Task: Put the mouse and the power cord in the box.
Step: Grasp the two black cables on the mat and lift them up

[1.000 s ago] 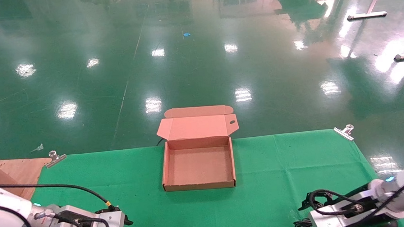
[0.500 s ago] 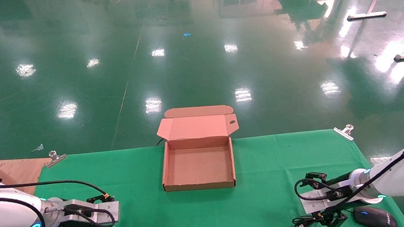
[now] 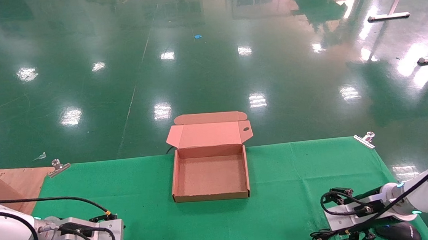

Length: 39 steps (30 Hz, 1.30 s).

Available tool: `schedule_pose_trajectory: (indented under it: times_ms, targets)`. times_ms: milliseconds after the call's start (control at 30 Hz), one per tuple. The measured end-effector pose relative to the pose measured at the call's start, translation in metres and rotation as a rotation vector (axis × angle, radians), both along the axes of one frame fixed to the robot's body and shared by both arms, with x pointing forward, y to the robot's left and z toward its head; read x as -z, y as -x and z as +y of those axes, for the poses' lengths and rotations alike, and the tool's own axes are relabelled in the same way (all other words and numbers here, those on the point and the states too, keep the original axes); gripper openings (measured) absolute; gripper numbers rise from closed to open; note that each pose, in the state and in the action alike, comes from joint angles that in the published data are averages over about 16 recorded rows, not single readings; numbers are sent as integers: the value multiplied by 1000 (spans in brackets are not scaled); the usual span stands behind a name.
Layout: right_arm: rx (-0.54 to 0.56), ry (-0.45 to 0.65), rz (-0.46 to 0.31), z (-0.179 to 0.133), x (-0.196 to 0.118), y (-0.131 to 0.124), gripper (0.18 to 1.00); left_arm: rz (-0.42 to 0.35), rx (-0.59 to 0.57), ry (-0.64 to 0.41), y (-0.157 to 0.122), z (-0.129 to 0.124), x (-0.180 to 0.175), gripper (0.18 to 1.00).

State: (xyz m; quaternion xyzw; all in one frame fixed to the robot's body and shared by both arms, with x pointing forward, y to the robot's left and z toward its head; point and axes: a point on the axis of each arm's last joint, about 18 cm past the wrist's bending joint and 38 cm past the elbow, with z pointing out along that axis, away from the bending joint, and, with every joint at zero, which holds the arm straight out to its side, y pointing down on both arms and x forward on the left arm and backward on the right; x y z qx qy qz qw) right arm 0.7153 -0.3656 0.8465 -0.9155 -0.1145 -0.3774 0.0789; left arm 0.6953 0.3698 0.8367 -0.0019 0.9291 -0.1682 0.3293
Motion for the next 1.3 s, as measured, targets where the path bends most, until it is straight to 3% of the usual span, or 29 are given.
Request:
schedule_pose_trajectory:
  times_ms: [600, 1300]
  targets:
    - [-17, -21, 31, -3, 7, 8, 1001, 15, 23, 3, 1, -7, 8, 1001]
    - [-5, -29, 15, -1, 14, 4, 985, 0, -2, -1, -3, -6, 13, 989]
